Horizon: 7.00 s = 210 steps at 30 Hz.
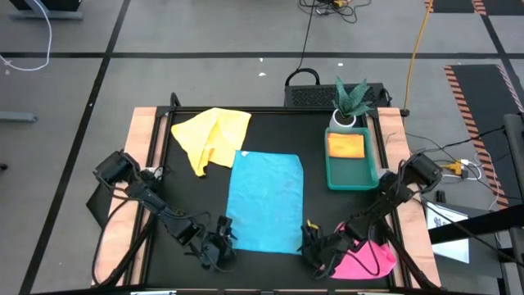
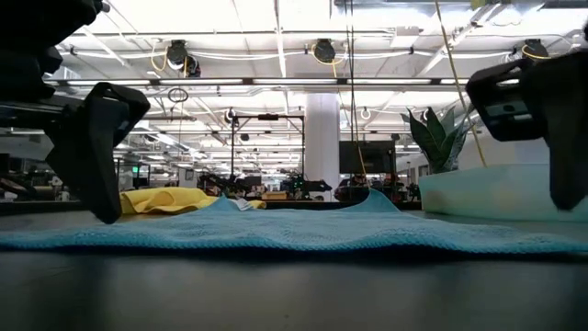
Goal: Fold microfiber towels
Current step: Fold the blue microfiber cloth
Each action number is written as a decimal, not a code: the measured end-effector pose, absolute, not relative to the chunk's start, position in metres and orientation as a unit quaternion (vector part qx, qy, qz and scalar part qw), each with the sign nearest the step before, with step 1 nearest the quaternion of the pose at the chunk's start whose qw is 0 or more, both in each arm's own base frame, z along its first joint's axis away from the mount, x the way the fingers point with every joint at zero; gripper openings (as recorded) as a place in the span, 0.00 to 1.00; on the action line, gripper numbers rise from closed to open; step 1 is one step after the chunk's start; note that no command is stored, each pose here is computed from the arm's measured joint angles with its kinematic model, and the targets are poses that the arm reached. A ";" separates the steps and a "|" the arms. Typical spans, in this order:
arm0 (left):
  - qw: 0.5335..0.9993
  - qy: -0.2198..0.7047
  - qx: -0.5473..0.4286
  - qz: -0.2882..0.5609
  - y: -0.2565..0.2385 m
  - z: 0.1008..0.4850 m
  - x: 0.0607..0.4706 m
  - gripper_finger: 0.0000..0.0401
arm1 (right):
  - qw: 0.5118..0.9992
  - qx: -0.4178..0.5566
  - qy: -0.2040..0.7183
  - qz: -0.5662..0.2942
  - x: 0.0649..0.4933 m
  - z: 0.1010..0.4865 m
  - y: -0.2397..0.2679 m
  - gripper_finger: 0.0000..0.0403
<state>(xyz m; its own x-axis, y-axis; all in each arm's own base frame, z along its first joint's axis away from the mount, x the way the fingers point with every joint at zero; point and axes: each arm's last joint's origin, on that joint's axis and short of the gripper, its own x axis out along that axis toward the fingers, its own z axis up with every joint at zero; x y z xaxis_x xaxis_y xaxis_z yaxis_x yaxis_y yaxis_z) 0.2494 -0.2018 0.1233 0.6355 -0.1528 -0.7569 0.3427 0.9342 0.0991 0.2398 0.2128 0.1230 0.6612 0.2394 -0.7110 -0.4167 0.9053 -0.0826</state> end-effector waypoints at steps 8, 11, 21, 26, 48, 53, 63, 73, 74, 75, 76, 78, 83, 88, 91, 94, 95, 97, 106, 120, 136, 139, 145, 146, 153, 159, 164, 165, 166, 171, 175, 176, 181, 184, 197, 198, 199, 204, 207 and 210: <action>0.898 0.396 0.139 -0.131 -0.201 0.124 0.250 0.72 | 0.902 -0.153 0.379 0.139 0.243 0.105 0.211 0.30; 0.896 0.394 0.150 -0.138 -0.202 0.124 0.249 0.72 | 0.905 -0.149 0.381 0.117 0.243 0.105 0.208 0.19; 0.891 0.383 0.200 -0.142 -0.214 0.123 0.237 0.72 | 0.929 -0.064 0.363 0.019 0.236 0.137 0.197 0.01; 0.890 0.394 0.198 -0.117 -0.213 0.121 0.231 0.72 | 0.944 -0.014 0.330 0.010 0.232 0.162 0.194 0.00; 0.891 0.428 0.072 -0.132 -0.213 0.132 0.226 0.02 | 0.934 0.051 0.350 0.060 0.215 0.170 0.208 0.00; 0.894 0.410 -0.008 -0.179 -0.220 0.158 0.227 0.05 | 0.928 0.110 0.319 0.156 0.212 0.181 0.228 0.00; 0.940 0.312 -0.013 -0.138 -0.206 0.207 0.228 0.03 | 0.950 0.086 0.278 0.113 0.211 0.184 0.229 0.00; 0.926 0.373 0.051 0.035 -0.141 0.198 0.245 0.03 | 0.956 0.062 0.250 -0.142 0.197 0.186 0.191 0.00; 0.924 0.375 0.051 0.053 -0.134 0.195 0.248 0.04 | 0.954 0.058 0.249 -0.158 0.197 0.187 0.186 0.00; 0.922 0.376 0.053 0.072 -0.127 0.193 0.250 0.04 | 0.952 0.055 0.249 -0.170 0.198 0.188 0.181 0.00; 0.920 0.377 0.057 0.089 -0.119 0.191 0.252 0.04 | 0.949 0.052 0.251 -0.183 0.200 0.188 0.176 0.00; 0.916 0.378 0.065 0.118 -0.106 0.188 0.256 0.02 | 0.943 0.046 0.257 -0.207 0.206 0.188 0.165 0.00; 0.902 0.386 0.063 0.182 -0.076 0.180 0.260 0.03 | 0.923 0.040 0.283 -0.257 0.219 0.179 0.137 0.00; 0.887 0.406 0.067 0.209 -0.057 0.166 0.256 0.02 | 0.904 0.031 0.306 -0.296 0.222 0.164 0.111 0.00; 0.882 0.410 0.063 0.222 -0.048 0.158 0.252 0.02 | 0.897 0.028 0.313 -0.311 0.220 0.157 0.102 0.00; 0.888 0.397 0.052 0.226 -0.044 0.152 0.251 0.04 | 0.892 0.036 0.324 -0.312 0.219 0.152 0.097 0.00; 0.890 0.393 0.049 0.226 -0.043 0.151 0.251 0.04 | 0.892 0.038 0.326 -0.312 0.219 0.152 0.096 0.00; 0.893 0.388 0.049 0.225 -0.043 0.151 0.251 0.04 | 0.891 0.042 0.330 -0.308 0.220 0.152 0.096 0.00; 0.912 0.389 0.028 0.126 -0.060 0.157 0.255 0.03 | 0.911 0.085 0.337 -0.220 0.221 0.163 0.110 0.00; 0.945 0.326 0.006 -0.001 -0.109 0.194 0.238 0.02 | 0.945 0.140 0.295 -0.008 0.216 0.192 0.150 0.00; 0.903 0.377 0.022 0.203 -0.040 0.151 0.270 0.03 | 0.865 0.147 0.364 -0.313 0.215 0.122 0.052 0.00; 0.900 0.379 0.018 0.215 -0.033 0.150 0.271 0.01 | 0.866 0.127 0.342 -0.340 0.213 0.119 0.045 0.00; 0.901 0.366 0.018 0.234 -0.029 0.151 0.273 0.05 | 0.877 0.108 0.326 -0.337 0.214 0.127 0.044 0.00; 0.900 0.367 0.018 0.235 -0.028 0.151 0.273 0.04 | 0.878 0.111 0.327 -0.331 0.214 0.128 0.045 0.00; 0.897 0.359 0.018 0.258 -0.029 0.152 0.272 0.02 | 0.890 0.108 0.312 -0.314 0.212 0.140 0.046 0.00; 0.891 0.367 0.021 0.268 -0.024 0.145 0.267 0.02 | 0.899 0.104 0.299 -0.304 0.210 0.149 0.046 0.00; 0.889 0.374 0.008 0.264 -0.022 0.137 0.261 0.01 | 0.915 0.108 0.288 -0.260 0.208 0.158 0.057 0.00; 0.892 0.376 0.004 0.251 -0.025 0.137 0.261 0.01 | 0.921 0.113 0.292 -0.233 0.207 0.160 0.062 0.00; 0.896 0.377 0.000 0.233 -0.029 0.138 0.261 0.01 | 0.927 0.121 0.292 -0.201 0.207 0.162 0.069 0.00; 0.919 0.388 -0.015 0.073 -0.065 0.144 0.256 0.01 | 0.936 0.160 0.312 0.019 0.199 0.170 0.112 0.00; 0.912 0.379 -0.056 -0.150 -0.104 0.152 0.252 0.02 | 0.918 0.173 0.309 0.177 0.187 0.174 0.146 0.00; 0.910 0.365 -0.056 -0.187 -0.112 0.155 0.251 0.01 | 0.919 0.165 0.297 0.199 0.184 0.176 0.152 0.00; 0.950 0.283 -0.023 -0.129 -0.122 0.166 0.255 0.03 | 0.958 0.124 0.228 0.121 0.183 0.184 0.151 0.00; 0.965 0.263 0.002 0.014 -0.108 0.165 0.258 0.04 | 0.970 0.117 0.214 0.003 0.187 0.182 0.135 0.00; 0.909 0.334 -0.035 0.245 -0.043 0.148 0.258 0.01 | 0.921 0.109 0.267 -0.260 0.205 0.160 0.061 0.00; 0.909 0.339 -0.038 0.238 -0.042 0.148 0.258 0.01 | 0.921 0.109 0.273 -0.257 0.205 0.160 0.059 0.00; 0.910 0.342 -0.039 0.229 -0.042 0.148 0.259 0.01 | 0.920 0.111 0.277 -0.253 0.206 0.160 0.058 0.00; 0.915 0.354 -0.043 0.188 -0.044 0.148 0.260 0.04 | 0.920 0.117 0.284 -0.244 0.207 0.159 0.057 0.00; 0.914 0.354 -0.043 0.195 -0.040 0.148 0.260 0.03 | 0.916 0.123 0.289 -0.250 0.205 0.158 0.057 0.00; 0.912 0.358 -0.035 0.199 -0.035 0.147 0.261 0.01 | 0.907 0.132 0.302 -0.262 0.202 0.155 0.056 0.00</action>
<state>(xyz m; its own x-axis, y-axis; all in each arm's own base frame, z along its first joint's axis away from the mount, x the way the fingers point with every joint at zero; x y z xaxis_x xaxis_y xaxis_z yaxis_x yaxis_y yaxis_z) 0.2614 -0.0349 0.1469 0.6647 0.3384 -0.6661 -0.3890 0.9179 0.0782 0.2020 0.0557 0.1552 0.6799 -0.3966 -0.6168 0.5557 0.8275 0.0805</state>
